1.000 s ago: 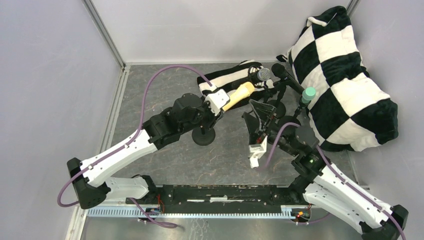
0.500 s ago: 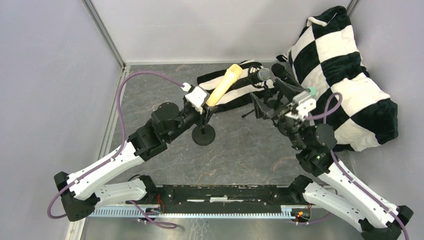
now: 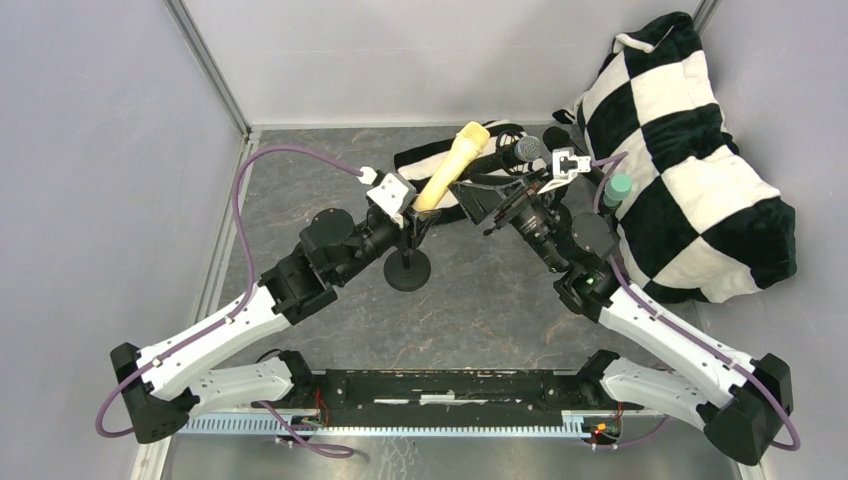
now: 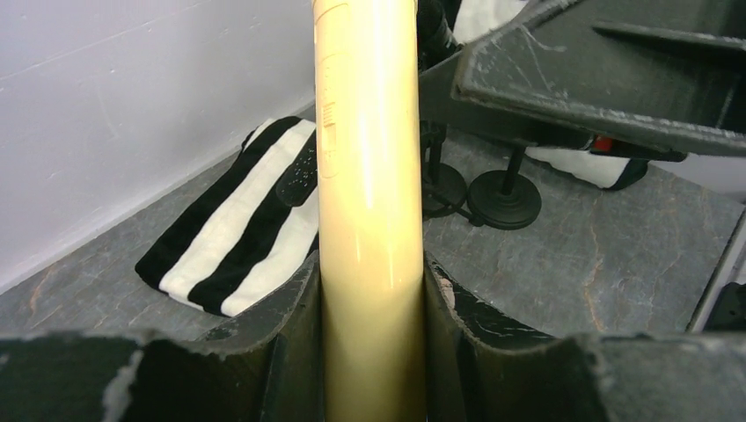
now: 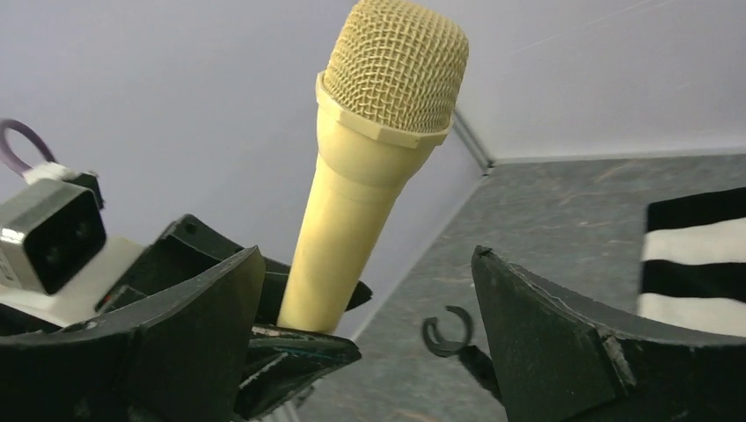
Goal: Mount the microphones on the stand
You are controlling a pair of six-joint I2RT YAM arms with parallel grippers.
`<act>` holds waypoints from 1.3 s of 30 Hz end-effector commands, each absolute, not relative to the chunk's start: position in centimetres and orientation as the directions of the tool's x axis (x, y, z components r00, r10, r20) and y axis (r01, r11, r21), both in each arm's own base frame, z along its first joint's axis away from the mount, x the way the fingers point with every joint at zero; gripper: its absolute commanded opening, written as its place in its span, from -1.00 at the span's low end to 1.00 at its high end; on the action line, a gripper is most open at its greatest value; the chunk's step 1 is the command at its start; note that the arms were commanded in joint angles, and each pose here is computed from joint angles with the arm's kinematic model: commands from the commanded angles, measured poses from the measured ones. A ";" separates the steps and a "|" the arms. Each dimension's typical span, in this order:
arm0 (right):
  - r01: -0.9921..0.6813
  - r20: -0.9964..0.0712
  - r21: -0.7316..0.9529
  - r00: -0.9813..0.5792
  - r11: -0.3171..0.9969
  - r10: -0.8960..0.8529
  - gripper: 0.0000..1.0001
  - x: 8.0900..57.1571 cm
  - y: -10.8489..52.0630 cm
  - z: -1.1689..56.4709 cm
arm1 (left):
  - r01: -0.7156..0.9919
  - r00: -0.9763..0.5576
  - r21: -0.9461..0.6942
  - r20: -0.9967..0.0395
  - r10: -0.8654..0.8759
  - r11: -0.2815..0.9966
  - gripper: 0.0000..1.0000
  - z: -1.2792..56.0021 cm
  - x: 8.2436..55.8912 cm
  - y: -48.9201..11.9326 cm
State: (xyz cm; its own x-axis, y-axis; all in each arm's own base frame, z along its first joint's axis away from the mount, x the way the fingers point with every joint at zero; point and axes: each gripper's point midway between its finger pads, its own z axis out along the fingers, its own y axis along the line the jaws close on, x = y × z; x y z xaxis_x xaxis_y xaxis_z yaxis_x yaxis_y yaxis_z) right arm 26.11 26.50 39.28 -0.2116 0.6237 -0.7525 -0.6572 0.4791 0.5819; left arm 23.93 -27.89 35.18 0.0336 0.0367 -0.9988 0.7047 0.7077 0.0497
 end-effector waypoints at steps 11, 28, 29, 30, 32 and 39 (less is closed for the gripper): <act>-0.675 -0.474 0.728 -0.374 0.116 0.797 0.62 26.0 28.1 44.0 | 0.774 0.041 -0.046 -0.992 -0.122 0.632 -0.96 38.1 22.3 -29.0; -0.703 -0.465 0.707 -0.378 0.079 0.800 0.20 26.7 29.2 44.8 | 0.781 0.017 -0.057 -0.994 -0.112 0.622 -0.96 37.3 22.3 -29.5; -0.702 -0.466 0.707 -0.378 0.080 0.800 0.21 26.7 29.2 44.8 | 0.782 0.017 -0.056 -0.994 -0.112 0.621 -0.96 37.3 22.3 -29.5; -0.703 -0.465 0.707 -0.378 0.078 0.801 0.21 26.7 29.2 44.8 | 0.781 0.015 -0.056 -0.994 -0.109 0.622 -0.96 37.2 22.3 -29.5; -0.703 -0.465 0.707 -0.377 0.078 0.801 0.21 26.8 29.3 44.8 | 0.782 0.014 -0.056 -0.994 -0.108 0.621 -0.96 37.2 22.3 -29.5; -0.705 -0.469 0.706 -0.395 0.067 0.790 0.18 27.0 30.0 44.7 | 0.789 0.007 -0.061 -0.994 -0.108 0.611 -0.96 37.1 22.1 -29.7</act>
